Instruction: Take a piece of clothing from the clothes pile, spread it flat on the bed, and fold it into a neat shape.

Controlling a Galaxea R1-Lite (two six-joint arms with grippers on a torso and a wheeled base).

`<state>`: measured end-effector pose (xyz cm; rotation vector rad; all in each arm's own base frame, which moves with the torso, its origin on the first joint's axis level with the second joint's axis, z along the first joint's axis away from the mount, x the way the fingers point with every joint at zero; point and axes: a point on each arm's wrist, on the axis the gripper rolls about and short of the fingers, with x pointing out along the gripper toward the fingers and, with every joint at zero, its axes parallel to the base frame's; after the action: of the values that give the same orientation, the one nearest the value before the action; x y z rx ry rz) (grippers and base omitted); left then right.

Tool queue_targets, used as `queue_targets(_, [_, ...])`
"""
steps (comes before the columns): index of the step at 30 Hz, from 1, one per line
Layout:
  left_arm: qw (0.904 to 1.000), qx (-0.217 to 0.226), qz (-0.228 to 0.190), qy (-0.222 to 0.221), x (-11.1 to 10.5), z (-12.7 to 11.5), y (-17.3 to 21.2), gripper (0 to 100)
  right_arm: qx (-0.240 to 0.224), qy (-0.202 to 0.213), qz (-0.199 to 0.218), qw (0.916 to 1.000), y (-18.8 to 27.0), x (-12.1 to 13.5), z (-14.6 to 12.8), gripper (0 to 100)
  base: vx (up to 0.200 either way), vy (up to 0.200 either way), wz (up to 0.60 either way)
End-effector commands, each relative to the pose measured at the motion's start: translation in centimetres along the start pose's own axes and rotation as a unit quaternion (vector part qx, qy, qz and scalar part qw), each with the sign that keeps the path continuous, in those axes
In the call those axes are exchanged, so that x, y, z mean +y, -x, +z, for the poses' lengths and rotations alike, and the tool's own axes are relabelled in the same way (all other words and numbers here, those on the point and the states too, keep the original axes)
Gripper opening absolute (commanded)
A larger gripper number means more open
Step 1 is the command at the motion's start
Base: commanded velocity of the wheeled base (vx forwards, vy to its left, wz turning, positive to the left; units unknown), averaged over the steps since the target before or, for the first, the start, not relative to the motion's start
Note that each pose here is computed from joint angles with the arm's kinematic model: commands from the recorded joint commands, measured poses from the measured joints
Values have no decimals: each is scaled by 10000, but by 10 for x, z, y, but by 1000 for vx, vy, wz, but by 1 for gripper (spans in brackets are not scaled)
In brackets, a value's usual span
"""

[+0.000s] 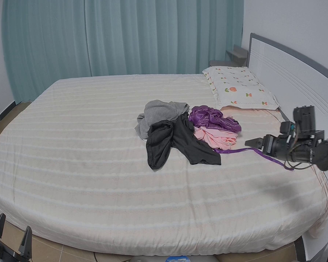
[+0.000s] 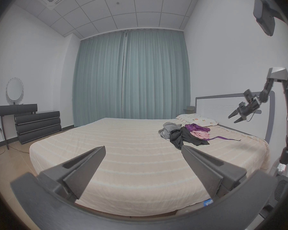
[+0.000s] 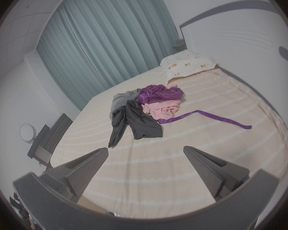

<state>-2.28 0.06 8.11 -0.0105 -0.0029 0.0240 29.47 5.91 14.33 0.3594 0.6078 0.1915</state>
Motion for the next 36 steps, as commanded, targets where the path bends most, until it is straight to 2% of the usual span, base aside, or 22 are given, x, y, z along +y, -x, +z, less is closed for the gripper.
queue_targets(1, [10000,29,3,1,0,-5,0,100,768,-269,-93,9966,-169,1,-42,100,0,0,0])
queue_targets(4, [10000,29,3,1,0,-5,0,100,744,-365,-211,9963,-199,6,-54,100,0,0,0])
queue_targets(12, [10000,29,3,1,0,-5,0,100,905,-301,-260,9951,-236,18,-69,100,0,0,0])
queue_targets(20, [10000,29,3,1,0,-5,0,100,854,-315,-558,9943,-256,13,-64,100,0,0,0])
queue_targets(25, [10000,29,3,1,0,-5,0,100,646,-335,-799,9941,-269,5,-60,100,0,0,0])
queue_targets(30, [10000,29,3,1,0,-5,0,100,602,-351,-866,9938,-279,3,-58,100,0,0,0])
queue_targets(36, [10000,29,3,1,0,-5,0,100,289,-308,-1164,9923,-308,4,-57,100,0,0,0])
